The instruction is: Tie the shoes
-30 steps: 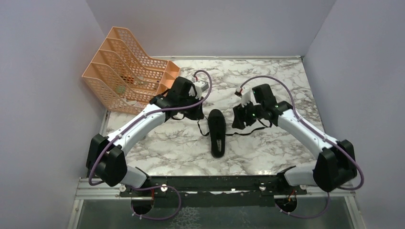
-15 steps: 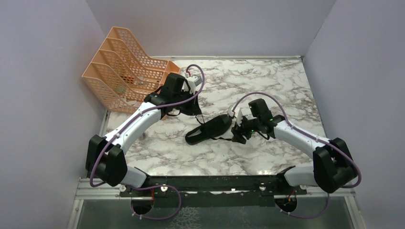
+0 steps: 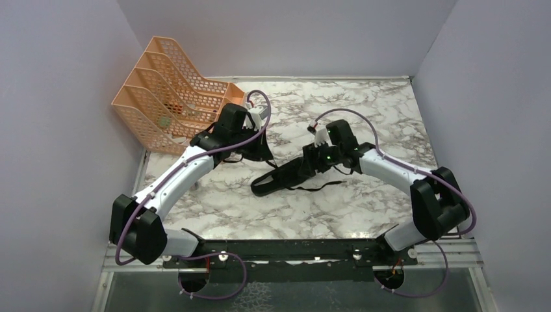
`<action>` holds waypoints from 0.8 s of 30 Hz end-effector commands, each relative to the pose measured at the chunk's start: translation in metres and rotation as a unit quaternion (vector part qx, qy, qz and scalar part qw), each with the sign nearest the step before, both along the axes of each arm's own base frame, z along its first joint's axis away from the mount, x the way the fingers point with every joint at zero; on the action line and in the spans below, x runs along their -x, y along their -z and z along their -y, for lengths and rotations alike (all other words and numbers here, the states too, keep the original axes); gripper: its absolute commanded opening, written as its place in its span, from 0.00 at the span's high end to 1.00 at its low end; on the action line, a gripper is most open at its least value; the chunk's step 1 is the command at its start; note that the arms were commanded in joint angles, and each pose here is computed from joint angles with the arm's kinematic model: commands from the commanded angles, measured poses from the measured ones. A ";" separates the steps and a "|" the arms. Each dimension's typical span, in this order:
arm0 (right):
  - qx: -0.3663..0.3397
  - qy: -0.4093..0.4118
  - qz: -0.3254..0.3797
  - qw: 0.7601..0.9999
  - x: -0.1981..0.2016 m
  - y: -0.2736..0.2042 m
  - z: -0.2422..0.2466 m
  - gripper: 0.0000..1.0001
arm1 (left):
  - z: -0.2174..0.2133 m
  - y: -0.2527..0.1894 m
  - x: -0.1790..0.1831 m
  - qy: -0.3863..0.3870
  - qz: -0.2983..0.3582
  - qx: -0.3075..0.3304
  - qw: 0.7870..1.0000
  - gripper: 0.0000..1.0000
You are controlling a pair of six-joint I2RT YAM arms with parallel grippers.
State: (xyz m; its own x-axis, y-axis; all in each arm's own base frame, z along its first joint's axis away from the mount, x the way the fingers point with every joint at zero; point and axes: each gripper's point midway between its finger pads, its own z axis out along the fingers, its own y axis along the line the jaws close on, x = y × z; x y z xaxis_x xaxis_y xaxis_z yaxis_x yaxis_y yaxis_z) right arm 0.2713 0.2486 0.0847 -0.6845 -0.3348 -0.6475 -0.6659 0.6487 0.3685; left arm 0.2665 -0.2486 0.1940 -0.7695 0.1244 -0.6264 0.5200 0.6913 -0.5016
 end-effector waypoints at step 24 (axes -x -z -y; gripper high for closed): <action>-0.162 0.142 -0.266 0.939 -0.040 -0.008 -0.045 0.30 | -0.003 -0.018 0.014 -0.018 -0.003 0.025 1.000 0.96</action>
State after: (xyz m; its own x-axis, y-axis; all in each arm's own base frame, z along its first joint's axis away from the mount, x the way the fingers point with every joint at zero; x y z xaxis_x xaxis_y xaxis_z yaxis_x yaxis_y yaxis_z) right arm 0.2810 0.2600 0.0591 -0.9852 0.0810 -0.1512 -0.0556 0.6833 0.7280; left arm 0.2573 -0.2465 0.1982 -0.7970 0.0825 -0.5984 0.4756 0.6963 -0.5375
